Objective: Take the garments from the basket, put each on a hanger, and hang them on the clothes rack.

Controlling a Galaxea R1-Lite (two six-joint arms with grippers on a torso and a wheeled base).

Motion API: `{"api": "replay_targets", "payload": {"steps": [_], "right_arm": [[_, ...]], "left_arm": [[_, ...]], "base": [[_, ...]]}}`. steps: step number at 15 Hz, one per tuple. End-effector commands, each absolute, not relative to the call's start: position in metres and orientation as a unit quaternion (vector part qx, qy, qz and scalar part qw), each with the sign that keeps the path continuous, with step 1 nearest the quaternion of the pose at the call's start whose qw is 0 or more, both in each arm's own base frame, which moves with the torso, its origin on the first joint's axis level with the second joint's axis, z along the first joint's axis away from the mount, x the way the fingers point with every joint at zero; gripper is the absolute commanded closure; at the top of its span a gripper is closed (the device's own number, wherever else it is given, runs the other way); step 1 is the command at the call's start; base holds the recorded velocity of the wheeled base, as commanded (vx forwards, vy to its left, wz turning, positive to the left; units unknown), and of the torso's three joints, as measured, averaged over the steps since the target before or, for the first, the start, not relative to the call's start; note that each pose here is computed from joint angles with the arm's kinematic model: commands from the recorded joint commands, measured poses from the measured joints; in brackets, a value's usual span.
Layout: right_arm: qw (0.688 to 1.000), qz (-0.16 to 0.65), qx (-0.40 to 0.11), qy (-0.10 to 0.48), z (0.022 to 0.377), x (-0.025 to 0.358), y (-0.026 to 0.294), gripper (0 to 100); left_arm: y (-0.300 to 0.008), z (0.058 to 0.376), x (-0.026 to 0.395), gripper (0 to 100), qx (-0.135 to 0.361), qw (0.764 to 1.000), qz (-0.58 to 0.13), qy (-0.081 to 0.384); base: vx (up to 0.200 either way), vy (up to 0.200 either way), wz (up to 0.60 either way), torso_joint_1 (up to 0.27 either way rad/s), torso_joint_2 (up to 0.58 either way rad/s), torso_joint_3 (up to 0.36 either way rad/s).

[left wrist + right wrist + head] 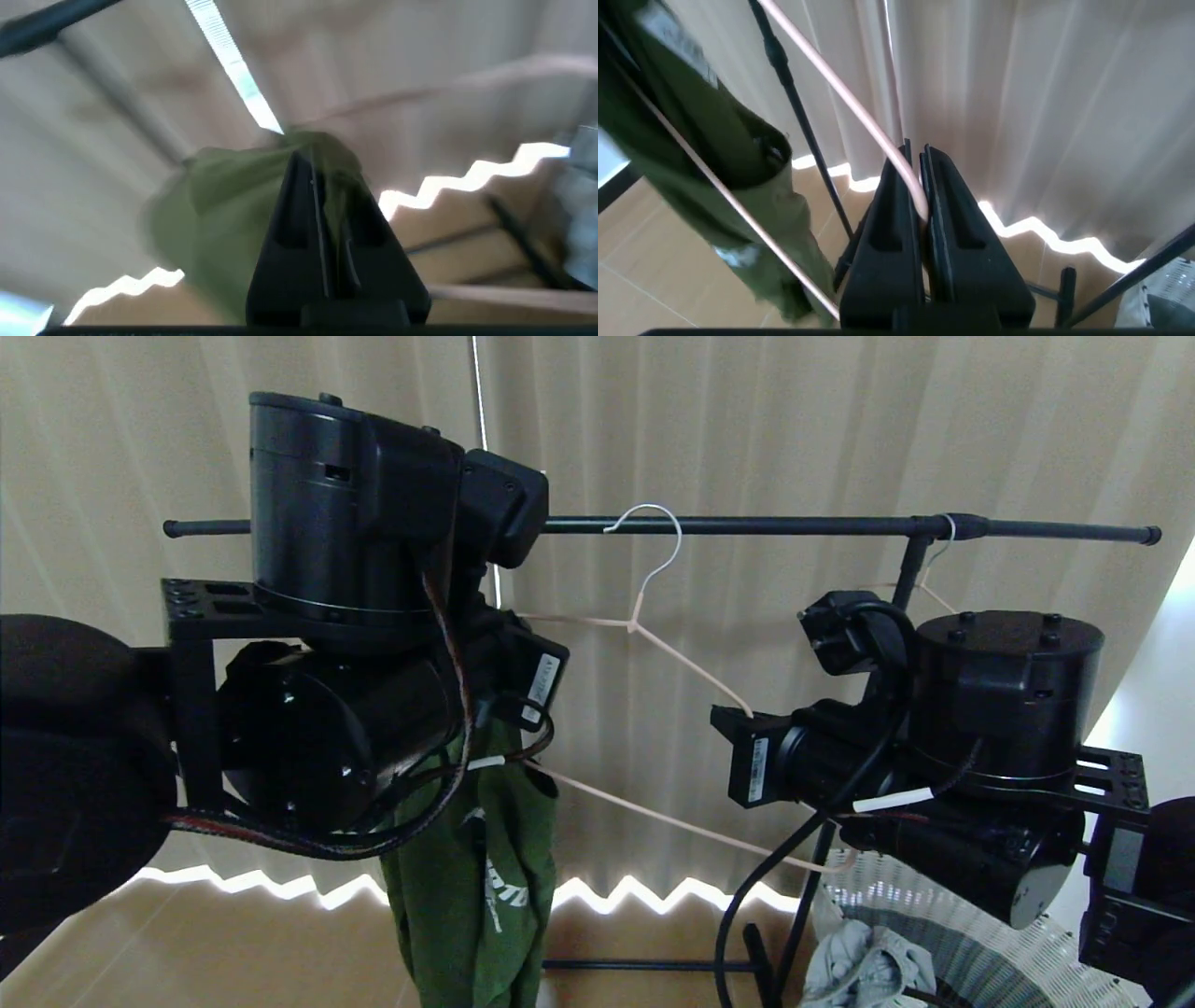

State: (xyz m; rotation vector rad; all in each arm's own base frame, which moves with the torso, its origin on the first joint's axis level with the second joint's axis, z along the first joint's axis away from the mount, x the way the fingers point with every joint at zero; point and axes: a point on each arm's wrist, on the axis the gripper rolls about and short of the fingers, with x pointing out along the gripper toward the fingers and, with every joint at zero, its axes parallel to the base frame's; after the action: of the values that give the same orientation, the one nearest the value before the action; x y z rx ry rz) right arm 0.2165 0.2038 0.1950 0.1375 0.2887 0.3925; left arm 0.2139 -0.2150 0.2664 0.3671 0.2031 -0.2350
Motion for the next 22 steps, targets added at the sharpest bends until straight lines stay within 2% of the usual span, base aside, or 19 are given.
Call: {"api": "replay_targets", "payload": {"steps": [1,6,11,16,22], "right_arm": [[0.968,0.195,0.067,0.144,0.193,0.221,0.209,100],[0.969,0.197,0.074,0.132,0.201,0.227,0.214,100],[0.964,0.219,0.085,0.125,0.207,0.224,0.213,100],[0.965,0.222,0.097,0.102,0.212,0.227,0.214,100],[0.970,0.203,0.094,0.090,0.217,0.234,0.202,100]], "left_arm": [[-0.219,0.269,0.206,100,0.181,0.968,-0.148,0.094],[-0.226,0.267,0.201,100,0.177,0.952,-0.232,0.093],[-0.232,0.261,0.190,100,0.177,0.939,-0.279,0.091],[-0.218,0.254,0.179,100,0.176,0.939,-0.283,0.089],[-0.192,0.267,0.168,100,0.184,0.943,-0.270,0.065]], "base": [[0.000,0.000,0.00,0.000,0.00,0.000],[0.000,0.000,0.00,0.000,0.00,0.000],[0.000,0.000,0.00,0.000,0.00,0.000],[0.000,0.000,0.00,0.000,0.00,0.000],[0.000,0.000,0.00,0.000,0.00,0.000]]}}
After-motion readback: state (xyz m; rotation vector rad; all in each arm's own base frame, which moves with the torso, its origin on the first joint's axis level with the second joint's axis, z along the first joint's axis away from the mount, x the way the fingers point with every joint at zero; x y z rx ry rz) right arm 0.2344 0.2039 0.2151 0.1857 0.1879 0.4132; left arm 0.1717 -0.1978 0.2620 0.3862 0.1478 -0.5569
